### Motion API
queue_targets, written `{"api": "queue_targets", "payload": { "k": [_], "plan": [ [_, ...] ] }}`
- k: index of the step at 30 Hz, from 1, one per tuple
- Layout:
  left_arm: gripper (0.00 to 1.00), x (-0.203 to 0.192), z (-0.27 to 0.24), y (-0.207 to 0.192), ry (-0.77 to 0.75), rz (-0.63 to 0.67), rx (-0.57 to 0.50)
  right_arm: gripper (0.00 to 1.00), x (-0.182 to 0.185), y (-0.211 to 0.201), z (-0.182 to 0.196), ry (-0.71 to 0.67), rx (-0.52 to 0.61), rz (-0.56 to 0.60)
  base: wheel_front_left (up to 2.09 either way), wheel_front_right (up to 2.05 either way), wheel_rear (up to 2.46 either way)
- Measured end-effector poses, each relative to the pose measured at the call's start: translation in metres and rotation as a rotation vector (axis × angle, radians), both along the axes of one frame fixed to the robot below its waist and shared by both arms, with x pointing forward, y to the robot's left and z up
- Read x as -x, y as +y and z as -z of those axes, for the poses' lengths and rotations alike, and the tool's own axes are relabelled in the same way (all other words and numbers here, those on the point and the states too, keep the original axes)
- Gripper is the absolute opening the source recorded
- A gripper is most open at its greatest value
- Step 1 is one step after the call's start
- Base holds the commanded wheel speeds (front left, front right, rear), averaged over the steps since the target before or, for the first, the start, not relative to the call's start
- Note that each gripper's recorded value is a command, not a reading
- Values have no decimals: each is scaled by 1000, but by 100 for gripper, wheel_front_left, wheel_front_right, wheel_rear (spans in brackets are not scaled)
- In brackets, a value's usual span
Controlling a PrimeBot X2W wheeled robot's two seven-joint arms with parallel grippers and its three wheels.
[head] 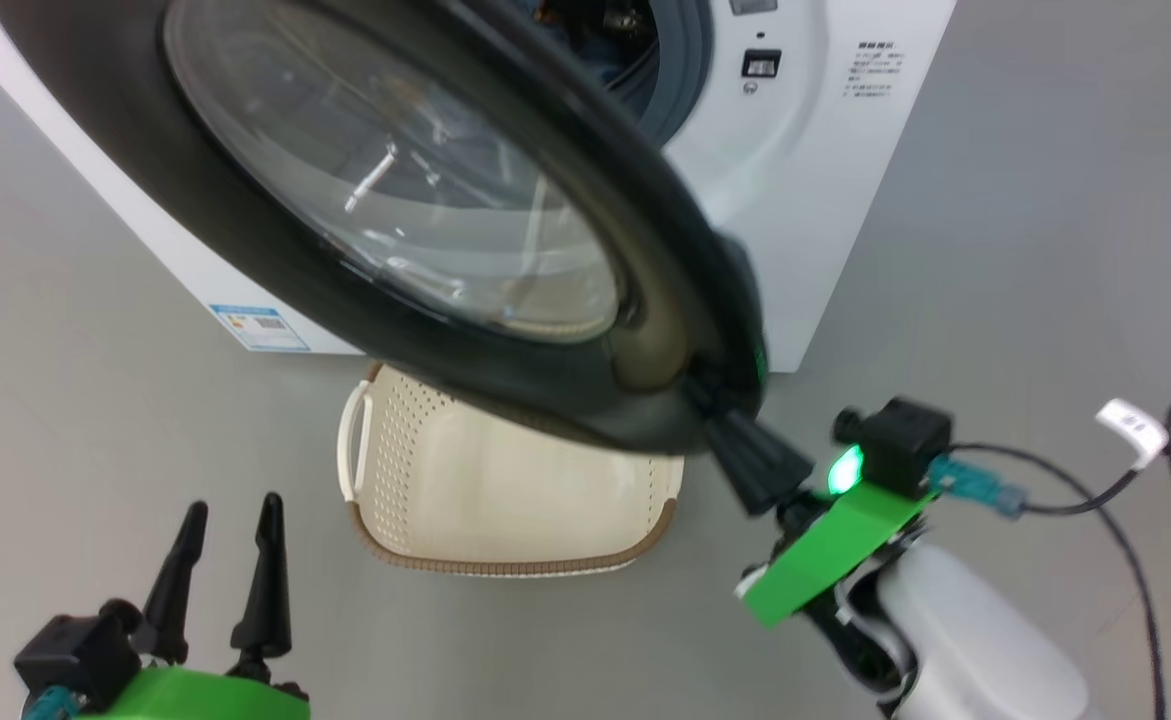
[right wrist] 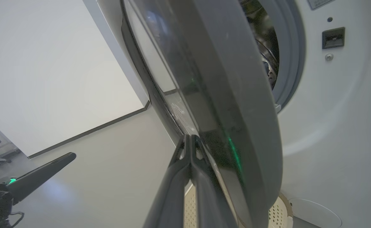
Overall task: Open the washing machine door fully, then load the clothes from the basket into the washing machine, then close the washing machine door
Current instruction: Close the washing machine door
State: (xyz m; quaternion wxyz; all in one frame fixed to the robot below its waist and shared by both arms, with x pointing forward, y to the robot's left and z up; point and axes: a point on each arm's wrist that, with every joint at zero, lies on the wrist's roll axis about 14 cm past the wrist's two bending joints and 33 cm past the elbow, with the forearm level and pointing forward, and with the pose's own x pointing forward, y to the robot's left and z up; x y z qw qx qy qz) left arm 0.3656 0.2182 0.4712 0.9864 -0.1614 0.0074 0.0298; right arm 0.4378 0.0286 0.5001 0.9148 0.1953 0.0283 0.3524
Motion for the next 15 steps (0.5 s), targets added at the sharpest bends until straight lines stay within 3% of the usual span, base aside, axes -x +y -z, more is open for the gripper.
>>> {"api": "queue_targets", "payload": {
  "k": [15],
  "plan": [
    [100,-22,2,-6,-3,15,12,0,-84,-36,-23,-59,-73,192,0,0,0]
  ]
}}
